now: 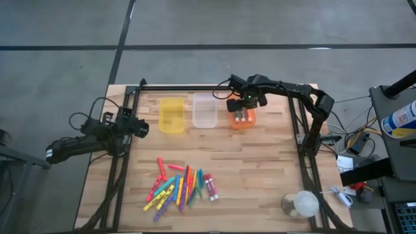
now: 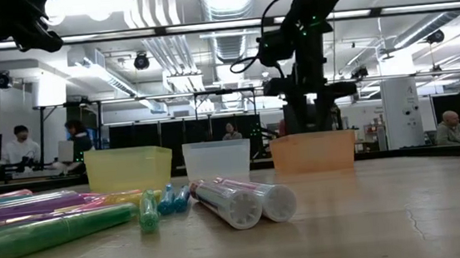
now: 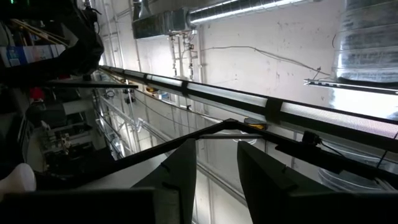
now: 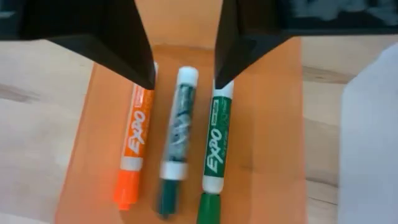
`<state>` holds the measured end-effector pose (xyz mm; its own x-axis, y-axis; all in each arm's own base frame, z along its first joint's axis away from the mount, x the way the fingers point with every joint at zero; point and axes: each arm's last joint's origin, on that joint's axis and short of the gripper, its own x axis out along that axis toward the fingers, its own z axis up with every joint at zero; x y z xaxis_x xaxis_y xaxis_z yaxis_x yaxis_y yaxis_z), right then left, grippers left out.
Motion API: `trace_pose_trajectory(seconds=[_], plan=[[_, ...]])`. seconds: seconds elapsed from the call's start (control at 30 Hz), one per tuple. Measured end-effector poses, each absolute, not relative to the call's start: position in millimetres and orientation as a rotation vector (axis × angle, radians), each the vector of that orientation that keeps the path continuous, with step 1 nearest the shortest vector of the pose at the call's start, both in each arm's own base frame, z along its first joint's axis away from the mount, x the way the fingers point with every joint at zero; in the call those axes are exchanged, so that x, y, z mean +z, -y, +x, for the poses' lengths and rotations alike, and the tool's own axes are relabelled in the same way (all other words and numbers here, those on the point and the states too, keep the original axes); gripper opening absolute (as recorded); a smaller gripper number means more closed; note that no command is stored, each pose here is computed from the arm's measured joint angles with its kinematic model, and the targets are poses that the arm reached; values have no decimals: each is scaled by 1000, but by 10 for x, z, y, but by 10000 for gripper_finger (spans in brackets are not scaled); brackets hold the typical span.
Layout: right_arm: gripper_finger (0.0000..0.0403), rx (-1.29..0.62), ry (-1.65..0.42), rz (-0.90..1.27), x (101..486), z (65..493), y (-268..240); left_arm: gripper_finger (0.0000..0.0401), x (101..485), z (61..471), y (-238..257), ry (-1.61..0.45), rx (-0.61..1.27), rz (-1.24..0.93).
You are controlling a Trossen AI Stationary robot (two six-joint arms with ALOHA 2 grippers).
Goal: Pick & Place Markers
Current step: Put the pink marker pen into the orange bin
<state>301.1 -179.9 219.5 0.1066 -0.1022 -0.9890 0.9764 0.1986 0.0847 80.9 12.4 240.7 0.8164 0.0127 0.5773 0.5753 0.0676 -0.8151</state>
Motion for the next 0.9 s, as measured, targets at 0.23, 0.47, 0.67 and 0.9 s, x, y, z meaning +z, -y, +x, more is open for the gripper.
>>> trace_pose_trajectory(seconds=[0.23, 0.47, 0.67, 0.9], plan=[[201, -979, -1119, 997, 2334, 3139, 1653, 112, 2406, 810, -124, 503, -452, -1455], [196, -840, -1081, 953, 2569, 3478, 1064, 112, 2405, 810, -118, 485, -466, -1449], [188, -754, -1041, 945, 2692, 3679, 400, 112, 2405, 810, -118, 488, -461, -1439], [179, -635, -950, 1030, 2676, 3863, -303, 112, 2405, 810, -122, 499, -453, -1445]])
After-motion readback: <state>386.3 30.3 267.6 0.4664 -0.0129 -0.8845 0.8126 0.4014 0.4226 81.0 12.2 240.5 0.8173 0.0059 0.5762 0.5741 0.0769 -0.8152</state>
